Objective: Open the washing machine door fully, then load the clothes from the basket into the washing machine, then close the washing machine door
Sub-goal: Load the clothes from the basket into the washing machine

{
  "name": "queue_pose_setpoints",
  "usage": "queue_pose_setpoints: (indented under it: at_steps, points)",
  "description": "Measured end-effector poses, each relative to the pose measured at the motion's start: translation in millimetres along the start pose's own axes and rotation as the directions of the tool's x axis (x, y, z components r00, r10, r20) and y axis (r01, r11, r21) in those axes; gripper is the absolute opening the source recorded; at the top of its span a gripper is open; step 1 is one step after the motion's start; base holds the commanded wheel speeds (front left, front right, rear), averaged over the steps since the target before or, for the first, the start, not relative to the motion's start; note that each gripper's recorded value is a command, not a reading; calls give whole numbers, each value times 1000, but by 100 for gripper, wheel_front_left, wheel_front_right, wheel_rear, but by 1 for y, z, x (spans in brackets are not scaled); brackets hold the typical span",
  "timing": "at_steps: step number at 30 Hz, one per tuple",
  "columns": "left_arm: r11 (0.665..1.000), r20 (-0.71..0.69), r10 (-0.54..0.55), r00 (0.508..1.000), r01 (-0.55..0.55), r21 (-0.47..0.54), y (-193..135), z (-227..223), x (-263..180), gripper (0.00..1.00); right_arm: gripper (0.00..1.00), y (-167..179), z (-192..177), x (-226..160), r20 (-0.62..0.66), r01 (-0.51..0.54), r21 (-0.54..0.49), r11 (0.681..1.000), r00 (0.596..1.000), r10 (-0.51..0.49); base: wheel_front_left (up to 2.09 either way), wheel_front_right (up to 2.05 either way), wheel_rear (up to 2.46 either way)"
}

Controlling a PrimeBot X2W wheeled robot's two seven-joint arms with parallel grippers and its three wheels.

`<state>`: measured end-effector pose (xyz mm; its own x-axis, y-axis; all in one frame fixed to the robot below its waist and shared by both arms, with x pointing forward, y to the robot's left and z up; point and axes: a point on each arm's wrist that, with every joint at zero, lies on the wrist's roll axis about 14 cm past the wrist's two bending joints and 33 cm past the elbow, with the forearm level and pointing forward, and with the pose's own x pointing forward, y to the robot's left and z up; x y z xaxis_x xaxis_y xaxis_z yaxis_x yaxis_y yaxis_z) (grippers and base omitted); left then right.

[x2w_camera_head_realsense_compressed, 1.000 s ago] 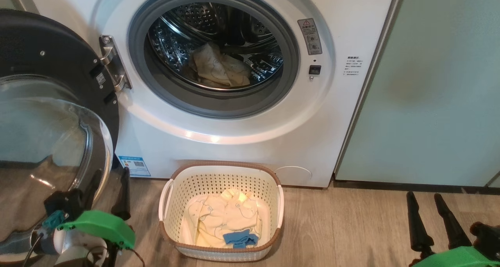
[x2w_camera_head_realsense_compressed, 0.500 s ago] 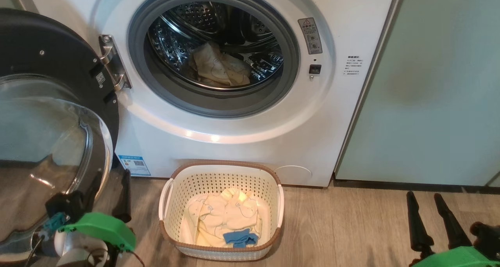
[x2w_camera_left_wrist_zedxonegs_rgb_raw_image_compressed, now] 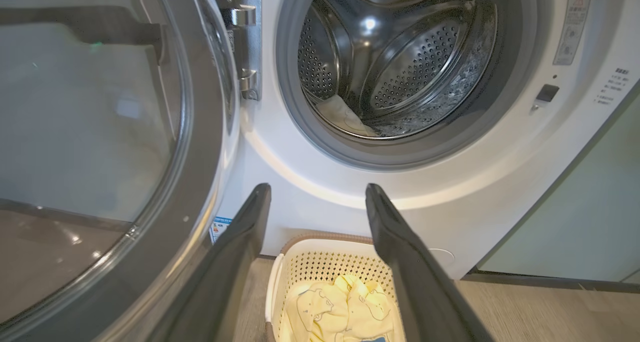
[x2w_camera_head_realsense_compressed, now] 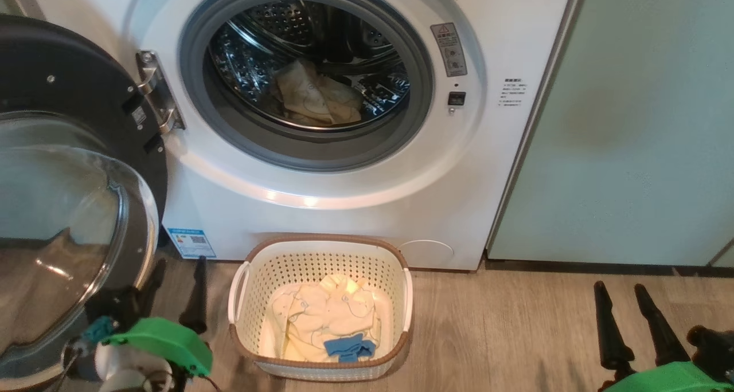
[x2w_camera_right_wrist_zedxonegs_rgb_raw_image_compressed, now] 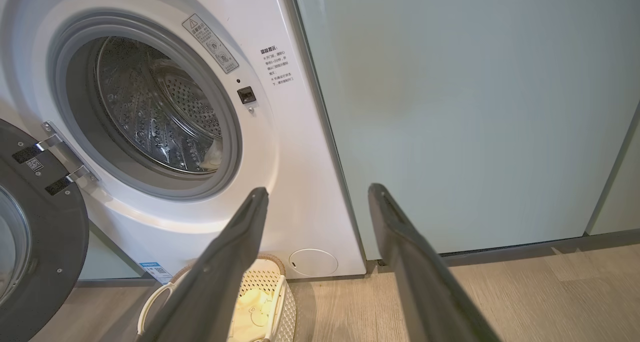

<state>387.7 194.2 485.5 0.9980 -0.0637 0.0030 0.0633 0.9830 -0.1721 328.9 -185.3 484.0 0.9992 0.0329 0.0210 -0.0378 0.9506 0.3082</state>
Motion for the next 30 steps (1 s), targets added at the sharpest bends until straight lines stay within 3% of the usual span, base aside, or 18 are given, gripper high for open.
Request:
queue_pose_setpoints:
  at_steps: [6,11,19,24,30]
  points:
    - [998,-84,-54,995,52,-23,-23,-29,1,100,100,-3,-4,-4,-12,11,1,1000,1000,-11,0,0,0]
    - [994,-241,-108,965,101,-41,-42,-73,-3,100,100,-12,-6,-10,-22,40,-4,999,999,-41,0,0,0]
    - [975,-455,-220,863,204,-85,-83,-127,20,100,100,-27,-4,-2,-28,85,-23,996,996,-86,0,0,0]
    - [959,-577,-280,767,250,-133,-111,-160,38,100,100,-43,-10,3,-52,134,-37,990,989,-136,0,0,0]
    - [956,-698,-276,661,264,-128,-112,-204,56,100,100,-57,-20,12,-86,187,-48,981,978,-190,0,0,0]
